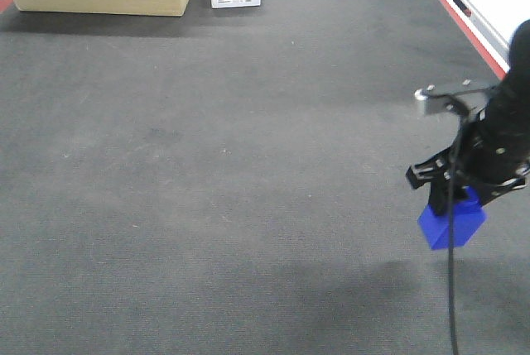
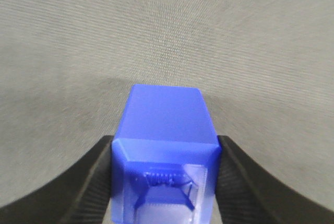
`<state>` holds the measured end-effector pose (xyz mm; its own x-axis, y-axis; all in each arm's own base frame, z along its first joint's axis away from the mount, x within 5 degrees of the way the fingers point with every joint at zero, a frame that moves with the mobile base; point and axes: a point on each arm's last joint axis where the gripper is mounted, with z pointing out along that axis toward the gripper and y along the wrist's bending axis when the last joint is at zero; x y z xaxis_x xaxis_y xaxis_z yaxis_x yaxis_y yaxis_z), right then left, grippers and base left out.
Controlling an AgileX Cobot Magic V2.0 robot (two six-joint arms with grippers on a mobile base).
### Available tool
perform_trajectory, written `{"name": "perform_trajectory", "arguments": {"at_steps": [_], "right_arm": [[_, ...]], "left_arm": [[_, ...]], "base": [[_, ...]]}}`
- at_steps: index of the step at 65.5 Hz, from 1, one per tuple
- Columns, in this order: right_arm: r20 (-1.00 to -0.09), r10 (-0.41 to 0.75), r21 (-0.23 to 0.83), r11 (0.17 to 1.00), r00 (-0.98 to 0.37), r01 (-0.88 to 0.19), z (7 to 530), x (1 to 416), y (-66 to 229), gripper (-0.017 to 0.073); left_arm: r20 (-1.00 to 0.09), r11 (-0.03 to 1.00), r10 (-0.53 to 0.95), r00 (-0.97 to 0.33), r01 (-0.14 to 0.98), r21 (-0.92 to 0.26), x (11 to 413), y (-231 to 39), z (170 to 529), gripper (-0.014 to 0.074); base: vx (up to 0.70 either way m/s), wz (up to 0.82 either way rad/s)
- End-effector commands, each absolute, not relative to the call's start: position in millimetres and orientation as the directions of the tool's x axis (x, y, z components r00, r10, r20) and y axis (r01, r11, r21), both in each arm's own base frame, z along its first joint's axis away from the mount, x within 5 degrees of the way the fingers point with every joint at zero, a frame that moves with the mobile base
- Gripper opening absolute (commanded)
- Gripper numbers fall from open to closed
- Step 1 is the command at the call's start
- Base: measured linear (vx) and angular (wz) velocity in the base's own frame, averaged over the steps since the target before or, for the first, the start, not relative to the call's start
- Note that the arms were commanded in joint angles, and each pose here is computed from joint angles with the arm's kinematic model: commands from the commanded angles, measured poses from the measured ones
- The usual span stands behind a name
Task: Pour parts from conveyor to right shelf
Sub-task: 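Raise the held blue block and pull the right arm back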
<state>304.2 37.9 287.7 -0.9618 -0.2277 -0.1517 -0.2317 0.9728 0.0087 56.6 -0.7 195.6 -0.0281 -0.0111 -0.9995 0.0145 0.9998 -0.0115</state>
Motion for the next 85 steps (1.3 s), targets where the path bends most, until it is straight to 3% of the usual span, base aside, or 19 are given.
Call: {"name": "perform_trajectory", "arguments": {"at_steps": [1,26,85], "right_arm": [[-0.205,-0.225,-0.004,0.973,-0.952,-0.230,321,284,35,-0.0006],[-0.356,-0.199,-0.016,0.978,-0.913,-0.207,364,249,30,-0.0006],[-0.359,-0.199,-0.018,0.978,-0.912,-0.207,364,249,30,-0.0006]], "left_arm": [[-0.996,1.000,-0.027,0.089,0.016,-0.026,54,-1,212,-0.0006],[-0.996,1.000,-0.027,0.089,0.016,-0.026,54,-1,212,-0.0006],[-0.996,1.000,-0.027,0.089,0.016,-0.026,54,-1,212,-0.0006]], "base": [[0.00,0.00],[0.00,0.00],[0.00,0.00]]}}
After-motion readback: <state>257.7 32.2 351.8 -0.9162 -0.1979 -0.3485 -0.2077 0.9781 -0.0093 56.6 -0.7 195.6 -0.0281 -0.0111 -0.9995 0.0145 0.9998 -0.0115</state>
